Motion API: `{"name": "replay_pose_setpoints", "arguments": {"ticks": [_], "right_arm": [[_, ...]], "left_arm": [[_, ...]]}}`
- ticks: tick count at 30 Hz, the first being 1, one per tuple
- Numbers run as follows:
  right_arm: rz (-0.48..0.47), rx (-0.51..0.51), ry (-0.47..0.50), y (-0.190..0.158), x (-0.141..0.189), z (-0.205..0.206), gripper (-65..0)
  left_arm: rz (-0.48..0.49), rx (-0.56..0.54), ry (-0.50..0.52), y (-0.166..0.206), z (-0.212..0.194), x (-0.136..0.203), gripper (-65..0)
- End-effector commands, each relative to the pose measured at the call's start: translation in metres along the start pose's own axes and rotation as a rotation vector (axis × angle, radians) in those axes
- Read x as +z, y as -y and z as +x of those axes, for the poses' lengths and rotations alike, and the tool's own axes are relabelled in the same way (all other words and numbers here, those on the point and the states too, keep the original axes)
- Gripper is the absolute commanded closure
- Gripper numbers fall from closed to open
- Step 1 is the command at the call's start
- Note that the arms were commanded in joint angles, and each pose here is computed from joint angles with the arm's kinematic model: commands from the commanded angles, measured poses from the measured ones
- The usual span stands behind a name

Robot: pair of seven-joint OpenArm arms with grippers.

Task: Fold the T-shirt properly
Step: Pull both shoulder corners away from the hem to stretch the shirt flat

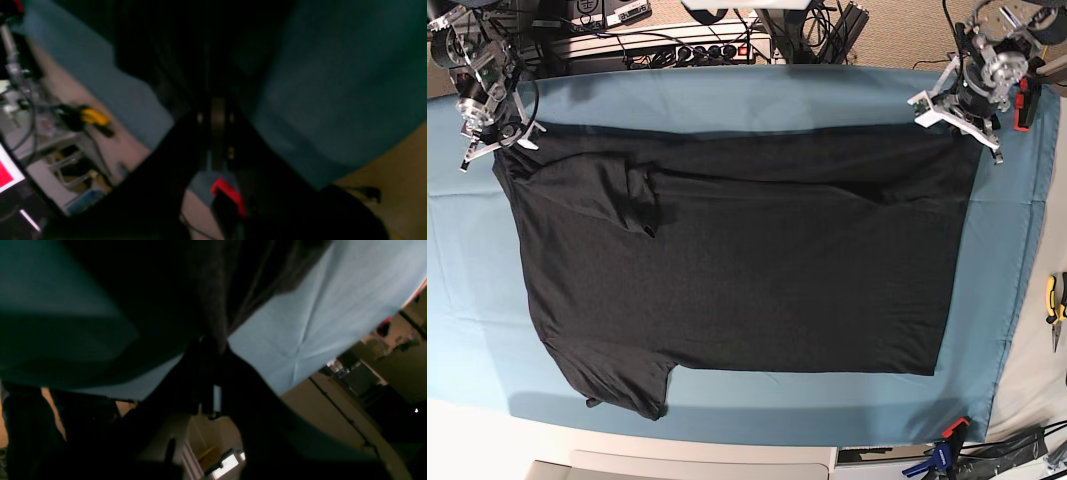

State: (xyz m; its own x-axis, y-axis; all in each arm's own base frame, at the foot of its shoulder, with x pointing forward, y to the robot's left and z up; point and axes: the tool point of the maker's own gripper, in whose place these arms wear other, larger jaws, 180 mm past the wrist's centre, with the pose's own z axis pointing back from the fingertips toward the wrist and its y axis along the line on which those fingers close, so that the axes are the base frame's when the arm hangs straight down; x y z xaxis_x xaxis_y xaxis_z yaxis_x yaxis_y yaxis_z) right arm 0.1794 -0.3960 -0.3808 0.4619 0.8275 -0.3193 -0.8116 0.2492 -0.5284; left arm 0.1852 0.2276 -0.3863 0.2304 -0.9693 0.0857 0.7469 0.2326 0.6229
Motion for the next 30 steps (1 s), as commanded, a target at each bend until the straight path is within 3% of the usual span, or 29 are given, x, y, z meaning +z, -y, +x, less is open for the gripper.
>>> {"name": "replay_pose_setpoints", "arguments": {"ticks": [1, 7, 18, 30], "right_arm": [[-0.046, 0.02, -0.005, 0.016, 0.007, -0.003, 0.0], [-0.023, 0.069, 0.047, -0.005, 0.024, 0.011, 0.0], [0.016, 0.143, 0.0, -0.034, 0.025, -0.006, 0.0], [-0.112, -0.044, -0.03, 0.031, 0.03, -0.034, 0.0]], "left_arm": [[0.035, -0.019, 0.0, -0.01, -0.001, 0.005, 0.0], [0.007, -0.012, 0.032, 0.005, 0.008, 0.019, 0.0], [0.011, -0.029, 0.021, 0.007, 0.005, 0.02, 0.0], [0.064, -0.02, -0.084, -0.011, -0.025, 0.012, 0.0]]}}
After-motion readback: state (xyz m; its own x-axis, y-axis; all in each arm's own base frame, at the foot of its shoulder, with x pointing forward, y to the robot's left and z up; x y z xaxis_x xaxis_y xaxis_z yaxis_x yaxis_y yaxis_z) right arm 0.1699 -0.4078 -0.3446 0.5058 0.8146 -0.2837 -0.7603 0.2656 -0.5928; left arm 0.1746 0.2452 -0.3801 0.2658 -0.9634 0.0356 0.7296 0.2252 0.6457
